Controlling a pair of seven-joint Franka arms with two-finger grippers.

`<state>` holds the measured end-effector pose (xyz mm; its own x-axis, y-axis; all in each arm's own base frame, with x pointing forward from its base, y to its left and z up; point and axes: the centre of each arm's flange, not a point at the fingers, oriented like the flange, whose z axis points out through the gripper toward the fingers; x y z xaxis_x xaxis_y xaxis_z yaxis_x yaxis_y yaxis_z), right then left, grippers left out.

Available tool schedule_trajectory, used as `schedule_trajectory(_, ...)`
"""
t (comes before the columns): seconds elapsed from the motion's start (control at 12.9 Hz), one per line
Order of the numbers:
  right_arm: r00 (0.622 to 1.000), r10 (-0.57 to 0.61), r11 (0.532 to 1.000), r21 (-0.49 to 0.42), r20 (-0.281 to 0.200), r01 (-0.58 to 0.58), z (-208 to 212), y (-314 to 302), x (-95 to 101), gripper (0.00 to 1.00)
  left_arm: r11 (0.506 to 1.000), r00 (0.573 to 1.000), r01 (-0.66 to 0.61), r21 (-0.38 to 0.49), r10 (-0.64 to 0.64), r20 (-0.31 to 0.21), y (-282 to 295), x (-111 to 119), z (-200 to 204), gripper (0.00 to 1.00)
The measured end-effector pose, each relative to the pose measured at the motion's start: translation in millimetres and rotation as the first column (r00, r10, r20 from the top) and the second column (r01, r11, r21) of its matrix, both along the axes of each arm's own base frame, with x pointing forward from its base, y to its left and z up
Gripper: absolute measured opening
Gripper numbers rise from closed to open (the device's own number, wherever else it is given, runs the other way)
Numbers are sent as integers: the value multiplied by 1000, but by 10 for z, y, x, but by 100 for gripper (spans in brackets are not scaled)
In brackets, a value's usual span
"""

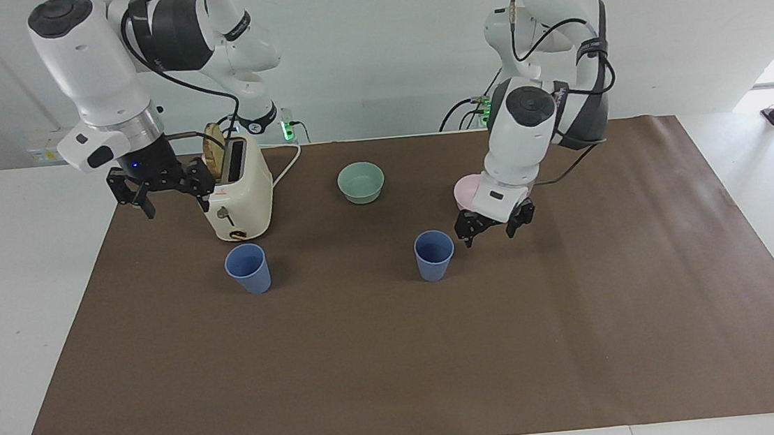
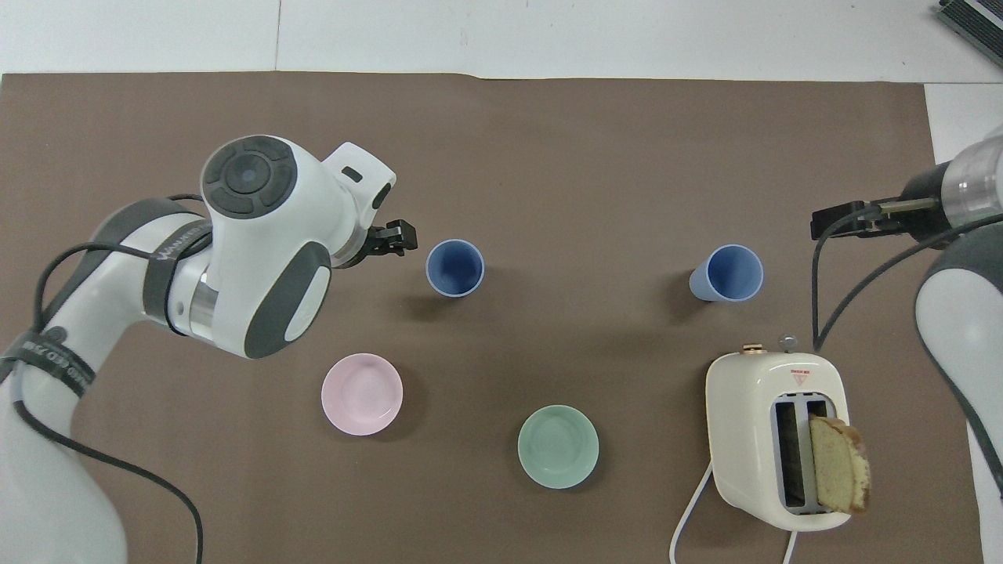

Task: Stack blue cups with both arms
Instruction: 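Release the cup and withdraw the left gripper while the right gripper reaches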

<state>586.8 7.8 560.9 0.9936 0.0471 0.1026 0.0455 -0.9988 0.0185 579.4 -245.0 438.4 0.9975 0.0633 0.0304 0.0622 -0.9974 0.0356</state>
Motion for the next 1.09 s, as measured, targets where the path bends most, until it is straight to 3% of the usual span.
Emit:
schedule_trajectory(0.31,998,3,1000,3,-68,-3,-522,-1,116,100,990,991,134,33,-133,-27,830,-61,604,100)
schedule_trajectory(0.62,993,5,1000,6,-121,-4,-860,0,177,100,982,982,185,46,-184,-26,1121,-243,1025,100)
schedule_trajectory(1.09,989,35,999,12,-142,-33,-1543,169,237,100,978,980,198,56,-198,-22,1593,-501,1800,100)
